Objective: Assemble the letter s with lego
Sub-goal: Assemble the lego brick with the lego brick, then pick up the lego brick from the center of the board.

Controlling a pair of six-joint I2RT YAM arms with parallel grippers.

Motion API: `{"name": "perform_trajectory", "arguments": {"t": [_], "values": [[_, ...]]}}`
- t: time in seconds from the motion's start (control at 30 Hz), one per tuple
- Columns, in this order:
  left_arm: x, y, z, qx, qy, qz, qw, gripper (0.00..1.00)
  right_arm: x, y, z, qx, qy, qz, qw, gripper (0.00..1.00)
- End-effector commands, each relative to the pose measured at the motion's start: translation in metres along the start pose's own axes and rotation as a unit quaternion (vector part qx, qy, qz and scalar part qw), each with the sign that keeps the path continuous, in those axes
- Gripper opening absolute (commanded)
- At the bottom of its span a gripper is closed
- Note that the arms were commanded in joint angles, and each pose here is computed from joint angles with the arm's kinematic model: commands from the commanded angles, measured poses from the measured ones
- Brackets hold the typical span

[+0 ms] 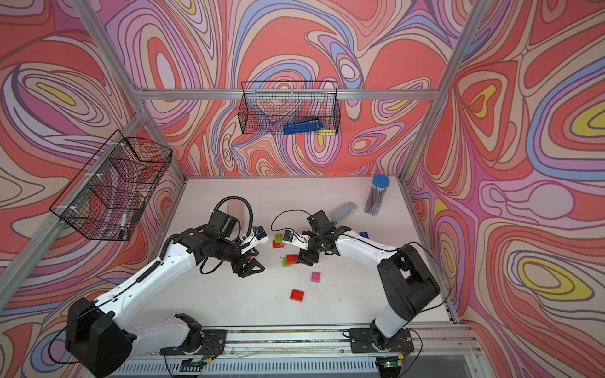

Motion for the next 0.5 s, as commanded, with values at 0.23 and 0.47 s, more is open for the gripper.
{"name": "perform_trajectory", "arguments": {"t": [0.23,0.47], "values": [[0.015,0.033,0.048,0.007,0.001,0.1,0.995,0.72,-0.011,0.002,-0.039,-0.155,-0.073,0.206,0.963,0.79],[0.026,0.033,0.075,0.029,0.004,0.115,0.993,0.7,-0.012,-0.013,-0.057,-0.191,-0.101,0.292,0.932,0.86]]}}
Point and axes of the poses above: each gripper's point midway between its finger pads, its own z axis out along the fingers, its own x axis along the line the jaws close on, y = z × x, the point moved 5 cm from there along -z, back along the fingers, and after that the axes turned 6 degrees about z, right-handed, at the moved point
